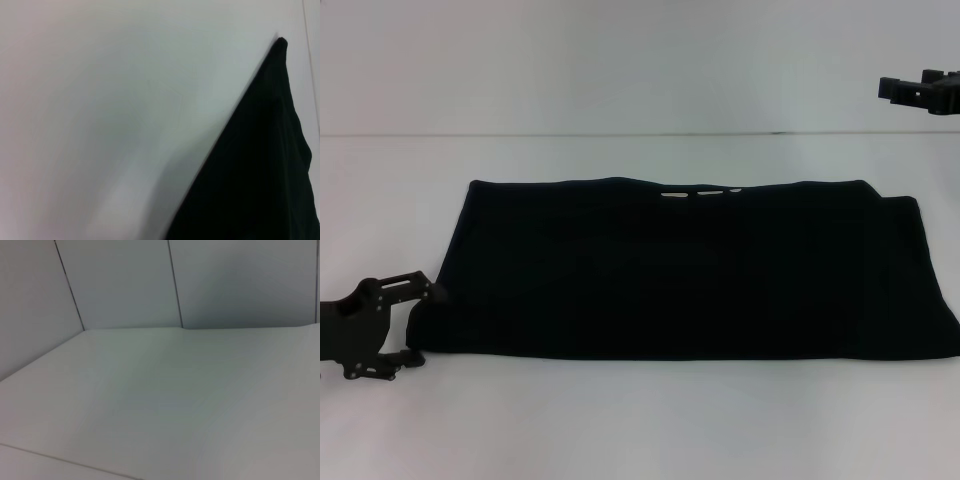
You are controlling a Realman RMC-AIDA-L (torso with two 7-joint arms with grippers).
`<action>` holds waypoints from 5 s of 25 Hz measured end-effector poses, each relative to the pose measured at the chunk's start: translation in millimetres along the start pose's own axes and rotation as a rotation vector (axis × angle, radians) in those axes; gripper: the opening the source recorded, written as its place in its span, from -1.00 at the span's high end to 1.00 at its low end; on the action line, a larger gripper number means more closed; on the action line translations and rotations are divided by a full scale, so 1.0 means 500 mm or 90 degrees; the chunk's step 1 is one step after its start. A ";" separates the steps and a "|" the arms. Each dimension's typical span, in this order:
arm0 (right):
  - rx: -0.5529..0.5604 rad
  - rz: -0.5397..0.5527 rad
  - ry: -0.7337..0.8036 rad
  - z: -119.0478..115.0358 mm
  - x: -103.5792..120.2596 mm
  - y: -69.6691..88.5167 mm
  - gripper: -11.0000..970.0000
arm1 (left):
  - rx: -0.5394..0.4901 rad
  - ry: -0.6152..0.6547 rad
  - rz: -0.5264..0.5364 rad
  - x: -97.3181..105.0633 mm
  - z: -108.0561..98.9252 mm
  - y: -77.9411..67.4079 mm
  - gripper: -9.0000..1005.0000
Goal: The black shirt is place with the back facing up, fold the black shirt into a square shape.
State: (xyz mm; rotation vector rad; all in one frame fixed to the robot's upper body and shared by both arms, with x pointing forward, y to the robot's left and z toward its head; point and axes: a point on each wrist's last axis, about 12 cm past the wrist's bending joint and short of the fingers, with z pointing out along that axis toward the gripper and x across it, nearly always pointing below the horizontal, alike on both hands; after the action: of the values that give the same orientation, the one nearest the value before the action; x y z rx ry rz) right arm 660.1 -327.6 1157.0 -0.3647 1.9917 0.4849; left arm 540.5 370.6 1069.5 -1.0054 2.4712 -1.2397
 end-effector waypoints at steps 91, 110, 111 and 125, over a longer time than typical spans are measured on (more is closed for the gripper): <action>0.018 0.025 -0.027 -0.007 0.002 -0.010 -0.61 | 0.182 -0.145 0.251 -0.054 -0.169 -0.053 0.92; 0.097 0.099 -0.105 -0.137 0.046 -0.109 -0.61 | 0.302 0.256 0.554 0.251 0.299 -0.282 0.78; 0.096 0.098 -0.102 -0.137 0.047 -0.108 -0.61 | 0.313 0.256 0.558 0.261 0.306 -0.275 0.77; 0.020 0.173 0.017 -0.110 0.042 -0.081 -0.60 | 0.504 0.245 0.654 0.281 0.255 -0.262 0.44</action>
State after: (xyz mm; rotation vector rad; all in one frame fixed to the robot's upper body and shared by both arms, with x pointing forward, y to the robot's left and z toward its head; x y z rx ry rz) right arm 626.6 -390.5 1153.3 -0.0803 2.0838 0.6202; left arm 556.6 143.7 1106.9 0.6614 1.8412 -1.7571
